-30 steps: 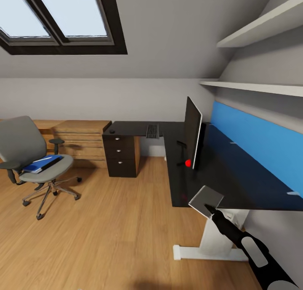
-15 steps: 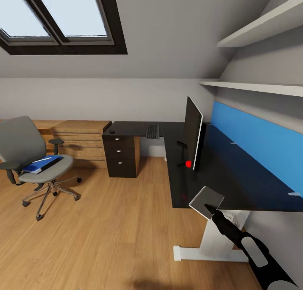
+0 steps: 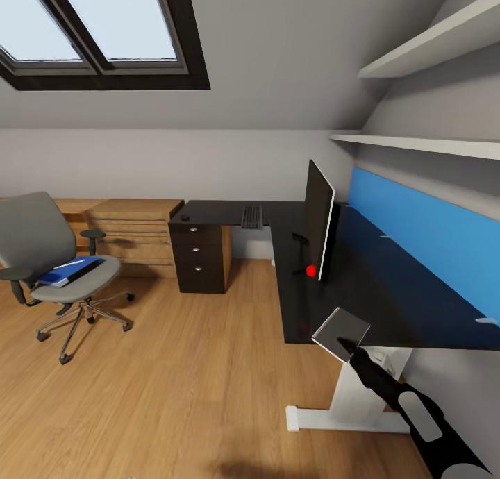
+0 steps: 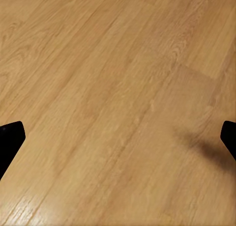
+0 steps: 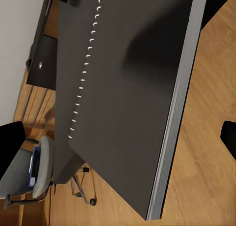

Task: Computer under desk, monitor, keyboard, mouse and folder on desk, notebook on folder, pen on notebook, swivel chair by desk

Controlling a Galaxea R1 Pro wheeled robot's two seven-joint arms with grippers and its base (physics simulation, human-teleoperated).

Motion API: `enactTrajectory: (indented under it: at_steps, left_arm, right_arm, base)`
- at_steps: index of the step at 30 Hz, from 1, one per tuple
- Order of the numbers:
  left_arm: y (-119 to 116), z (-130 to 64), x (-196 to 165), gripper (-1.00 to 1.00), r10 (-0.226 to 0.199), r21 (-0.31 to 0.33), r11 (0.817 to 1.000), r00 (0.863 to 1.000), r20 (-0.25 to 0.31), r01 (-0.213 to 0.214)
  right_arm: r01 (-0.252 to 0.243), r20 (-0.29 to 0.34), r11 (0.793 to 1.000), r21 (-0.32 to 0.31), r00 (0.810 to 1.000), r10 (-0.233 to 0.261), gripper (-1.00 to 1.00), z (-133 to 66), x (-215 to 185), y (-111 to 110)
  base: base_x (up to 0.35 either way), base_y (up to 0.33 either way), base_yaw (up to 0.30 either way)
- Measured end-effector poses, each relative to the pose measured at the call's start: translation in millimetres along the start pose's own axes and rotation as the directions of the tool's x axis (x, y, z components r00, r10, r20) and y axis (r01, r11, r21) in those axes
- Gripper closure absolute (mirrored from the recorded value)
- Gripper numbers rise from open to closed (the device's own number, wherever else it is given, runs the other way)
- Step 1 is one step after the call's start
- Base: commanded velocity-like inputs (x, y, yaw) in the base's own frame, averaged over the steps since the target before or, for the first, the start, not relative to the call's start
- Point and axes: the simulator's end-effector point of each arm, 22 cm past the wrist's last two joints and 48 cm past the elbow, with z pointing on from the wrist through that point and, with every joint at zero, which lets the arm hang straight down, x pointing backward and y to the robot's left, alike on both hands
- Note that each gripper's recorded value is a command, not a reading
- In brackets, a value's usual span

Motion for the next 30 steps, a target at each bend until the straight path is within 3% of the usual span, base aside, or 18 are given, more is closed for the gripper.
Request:
enactTrajectory:
  at_steps: [18, 30]
  left_arm:
    - [0.3, 0.0, 0.0, -1.00, -0.001, -0.001, 1.000, 1.000, 0.000, 0.001]
    - [0.3, 0.0, 0.1, -1.00, -0.002, -0.002, 1.000, 1.000, 0.000, 0.002]
  right_arm:
    - [-0.083, 0.018, 0.997, 0.000, 0.996, 0.083, -1.00, -2.2, -1.7, -7.9]
    - [-0.097, 0.021, 0.995, -0.005, 0.995, 0.097, -1.00, -2.0, -1.8, -7.3]
  base:
    - [0.000, 0.000, 0.000]
    - [0.000, 0.000, 0.000]
